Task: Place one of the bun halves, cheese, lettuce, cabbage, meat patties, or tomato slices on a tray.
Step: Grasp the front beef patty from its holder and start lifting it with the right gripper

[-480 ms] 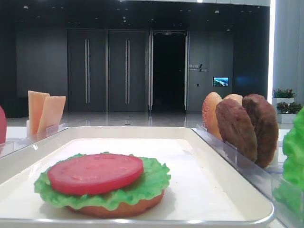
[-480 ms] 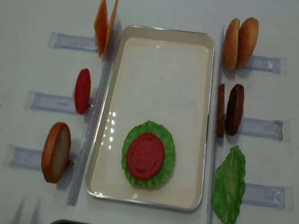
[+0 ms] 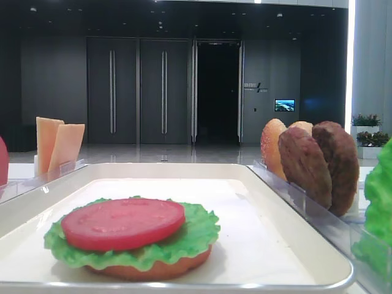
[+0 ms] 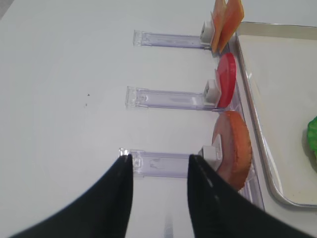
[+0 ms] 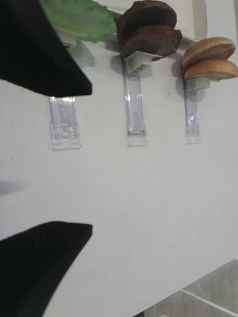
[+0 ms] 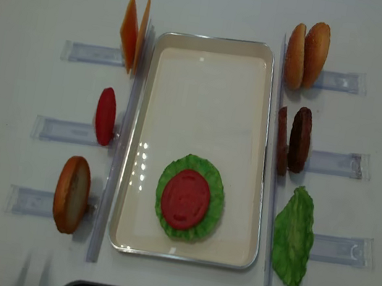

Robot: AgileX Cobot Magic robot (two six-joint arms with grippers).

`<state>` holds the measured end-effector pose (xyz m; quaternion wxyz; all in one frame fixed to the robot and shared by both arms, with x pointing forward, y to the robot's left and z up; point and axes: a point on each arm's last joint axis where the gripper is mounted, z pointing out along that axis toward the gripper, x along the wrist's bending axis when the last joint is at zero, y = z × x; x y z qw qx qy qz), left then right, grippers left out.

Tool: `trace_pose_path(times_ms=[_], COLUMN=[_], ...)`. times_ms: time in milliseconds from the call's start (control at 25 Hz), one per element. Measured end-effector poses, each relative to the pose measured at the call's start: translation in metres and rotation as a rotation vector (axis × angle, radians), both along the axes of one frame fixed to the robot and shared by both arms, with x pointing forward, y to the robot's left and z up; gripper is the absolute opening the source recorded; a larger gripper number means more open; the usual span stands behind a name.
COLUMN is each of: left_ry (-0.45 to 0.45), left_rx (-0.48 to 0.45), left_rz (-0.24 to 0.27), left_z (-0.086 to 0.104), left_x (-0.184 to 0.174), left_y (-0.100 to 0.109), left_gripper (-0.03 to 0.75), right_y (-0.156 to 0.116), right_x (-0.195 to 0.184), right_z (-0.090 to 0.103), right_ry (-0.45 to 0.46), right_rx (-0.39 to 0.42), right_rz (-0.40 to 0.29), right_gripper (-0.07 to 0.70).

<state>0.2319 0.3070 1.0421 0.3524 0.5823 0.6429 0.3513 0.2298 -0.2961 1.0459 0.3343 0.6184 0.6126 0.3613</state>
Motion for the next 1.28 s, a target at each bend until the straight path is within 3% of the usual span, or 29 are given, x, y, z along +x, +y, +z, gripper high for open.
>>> trace_pose_path(times_ms=[680,1040,1280], left_ry=[0.000,0.000,0.000], left_rx=[0.000,0.000,0.000], left_rz=[0.000,0.000,0.000], left_z=[0.000,0.000,0.000], left_x=[0.000,0.000,0.000], left_y=[0.000,0.000,0.000], left_gripper=[0.276,0.186,0.130], right_y=[0.000,0.000,0.000], right_x=[0.001,0.031,0.060], right_z=[0.000,-0.002,-0.009], right_ry=[0.009,0.209,0.412], right_rx=[0.000,-0.001,-0.001], right_rz=[0.000,0.000,0.000], right_gripper=[0.528,0.528,0.528])
